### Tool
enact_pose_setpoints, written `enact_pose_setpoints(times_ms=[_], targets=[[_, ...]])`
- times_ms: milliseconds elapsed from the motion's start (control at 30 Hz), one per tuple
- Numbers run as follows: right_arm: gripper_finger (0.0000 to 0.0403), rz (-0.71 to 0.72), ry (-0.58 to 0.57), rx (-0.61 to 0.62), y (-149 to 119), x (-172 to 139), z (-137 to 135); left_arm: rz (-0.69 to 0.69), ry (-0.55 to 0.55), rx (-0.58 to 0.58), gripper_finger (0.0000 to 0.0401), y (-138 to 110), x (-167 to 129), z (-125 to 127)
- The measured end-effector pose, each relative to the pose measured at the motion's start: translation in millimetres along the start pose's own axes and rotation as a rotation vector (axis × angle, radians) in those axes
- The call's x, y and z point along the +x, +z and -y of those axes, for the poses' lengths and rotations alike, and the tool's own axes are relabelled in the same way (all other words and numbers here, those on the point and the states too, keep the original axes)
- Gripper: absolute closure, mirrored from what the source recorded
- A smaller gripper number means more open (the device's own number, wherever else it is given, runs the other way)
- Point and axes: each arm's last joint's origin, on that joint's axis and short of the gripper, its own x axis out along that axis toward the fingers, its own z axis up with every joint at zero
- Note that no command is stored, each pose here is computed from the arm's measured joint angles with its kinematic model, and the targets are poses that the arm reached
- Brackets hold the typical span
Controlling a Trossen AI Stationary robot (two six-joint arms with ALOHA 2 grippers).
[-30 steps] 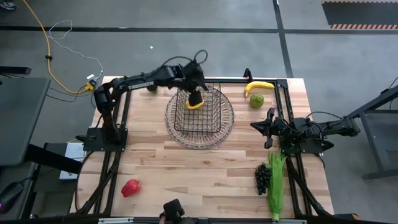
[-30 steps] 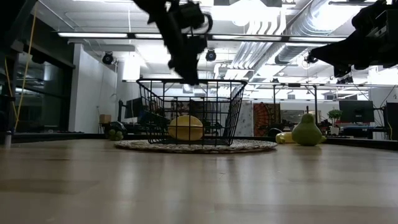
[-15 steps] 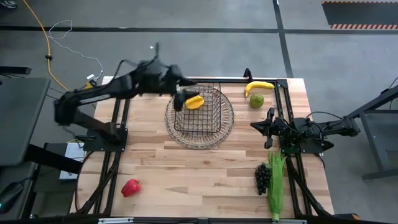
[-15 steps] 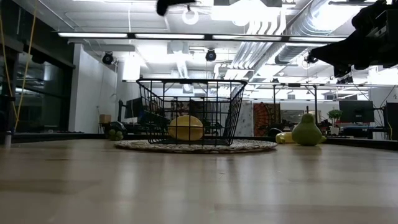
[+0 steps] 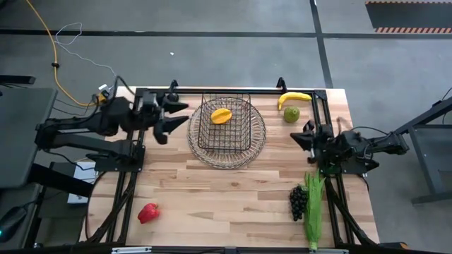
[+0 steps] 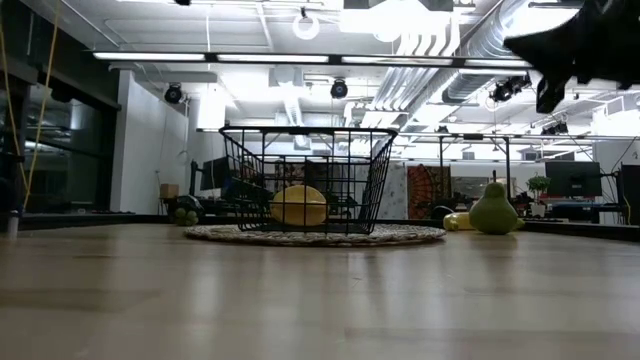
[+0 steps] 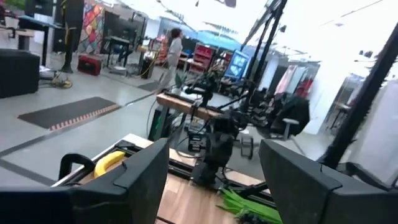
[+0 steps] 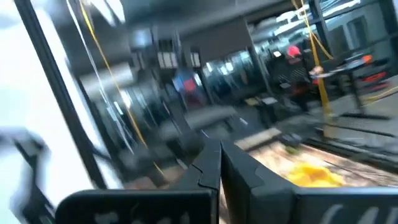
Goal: Build produce basket
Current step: Put the pear into the wire basket
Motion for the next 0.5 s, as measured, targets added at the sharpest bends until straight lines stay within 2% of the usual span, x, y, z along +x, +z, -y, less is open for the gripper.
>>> enact_pose_setpoints(times_ms=[133,333,500], targets=[[0.0402,0.117,0.044,0.192,12,-1,-3,0.001,-0.005,-0.03,0.016,-10,-13,-3],[0.0402,0.159,-0.005,0.169,16,-1,-3,-0.016,-0.01,-0.066,0.0169,-34,-17,-8],[0.0402,0.173,0.003,0.217,18,-1,-3,-0.011,-0.02,-0.097,0.0196,-55,-17,-11]])
